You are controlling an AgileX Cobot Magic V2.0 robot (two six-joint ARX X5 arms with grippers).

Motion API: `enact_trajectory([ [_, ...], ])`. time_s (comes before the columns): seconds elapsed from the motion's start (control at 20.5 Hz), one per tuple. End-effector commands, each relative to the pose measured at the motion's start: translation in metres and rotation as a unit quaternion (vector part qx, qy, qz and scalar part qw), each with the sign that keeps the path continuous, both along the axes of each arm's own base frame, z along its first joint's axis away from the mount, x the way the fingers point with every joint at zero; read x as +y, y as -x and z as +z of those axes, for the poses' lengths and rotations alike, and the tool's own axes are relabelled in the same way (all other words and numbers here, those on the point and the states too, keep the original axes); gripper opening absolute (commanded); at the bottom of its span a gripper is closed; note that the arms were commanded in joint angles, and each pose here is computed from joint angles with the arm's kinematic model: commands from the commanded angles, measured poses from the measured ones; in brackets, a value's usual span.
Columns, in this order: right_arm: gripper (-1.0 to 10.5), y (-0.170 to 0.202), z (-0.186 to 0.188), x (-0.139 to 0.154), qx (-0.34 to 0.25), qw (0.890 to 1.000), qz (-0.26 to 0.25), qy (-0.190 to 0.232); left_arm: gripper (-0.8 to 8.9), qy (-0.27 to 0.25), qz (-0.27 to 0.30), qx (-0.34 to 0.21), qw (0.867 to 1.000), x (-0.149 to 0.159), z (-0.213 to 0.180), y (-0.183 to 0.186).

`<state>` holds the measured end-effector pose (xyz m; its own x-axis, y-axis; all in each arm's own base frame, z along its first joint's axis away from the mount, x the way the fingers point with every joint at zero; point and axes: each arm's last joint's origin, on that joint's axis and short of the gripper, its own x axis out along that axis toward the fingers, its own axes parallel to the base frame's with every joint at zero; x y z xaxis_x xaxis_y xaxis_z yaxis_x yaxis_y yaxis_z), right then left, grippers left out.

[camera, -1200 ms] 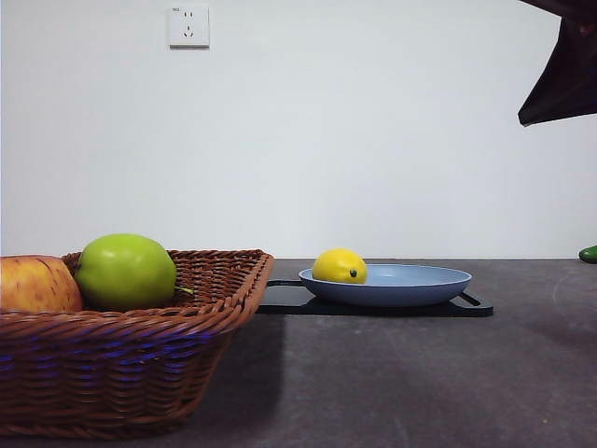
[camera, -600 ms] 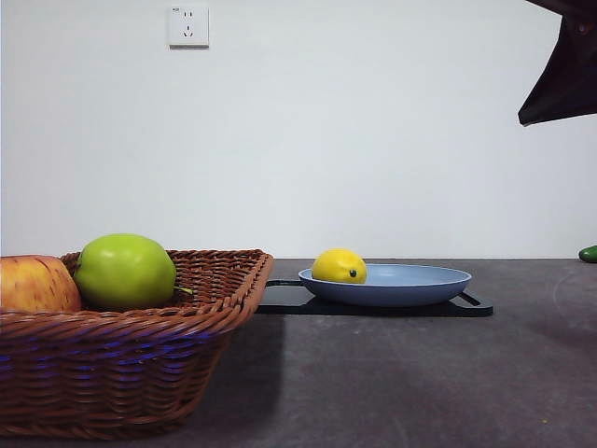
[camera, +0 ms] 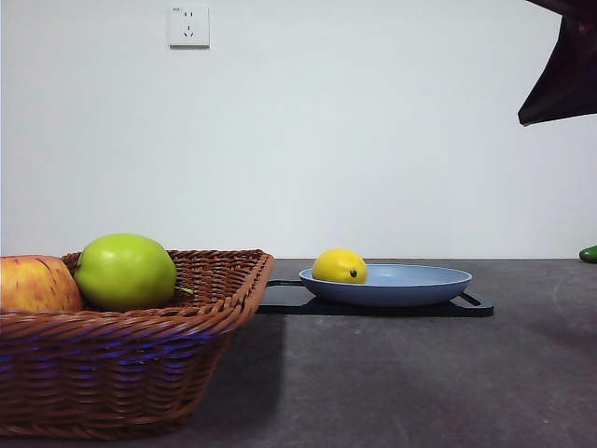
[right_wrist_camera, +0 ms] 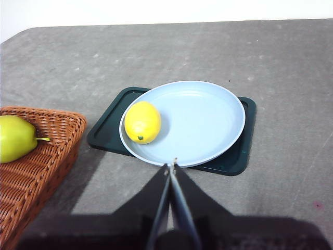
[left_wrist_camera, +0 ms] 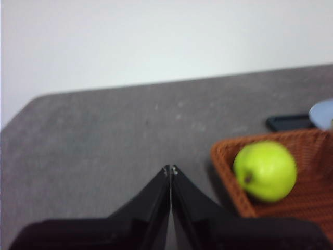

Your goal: Take the lemon from the basket,put the lemon in the plate,hand out the plate

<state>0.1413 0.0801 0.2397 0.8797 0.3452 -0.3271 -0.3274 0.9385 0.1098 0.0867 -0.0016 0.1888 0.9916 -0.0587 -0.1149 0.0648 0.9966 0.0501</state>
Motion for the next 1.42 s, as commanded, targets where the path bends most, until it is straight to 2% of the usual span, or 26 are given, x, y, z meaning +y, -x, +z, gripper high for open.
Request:
enact_trajectory([
  [0.05,0.0,0.0,0.002,0.001,-0.003,1.0,0.0,-0.007,0.08,0.007,0.012,-0.001,1.0,0.002,-0.014,-0.004],
  [0.39,0.0,0.0,0.002,0.001,-0.003,1.0,0.0,-0.007,0.08,0.024,0.024,0.034,0.999,0.003,-0.04,-0.009],
  [1.22,0.0,0.0,0.002,0.001,-0.003,1.0,0.0,-0.007,0.08,0.028,0.023,0.033,0.999,0.003,-0.04,-0.009],
  [1.32,0.0,0.007,0.005,-0.003,-0.013,1.0,0.005,0.006,0.08,0.028,0.023,0.033,0.999,0.003,-0.04,-0.009],
  [1.42,0.0,0.017,0.004,-0.016,-0.048,0.998,-0.001,0.033,0.08,0.028,0.023,0.033,0.999,0.003,-0.04,-0.009],
])
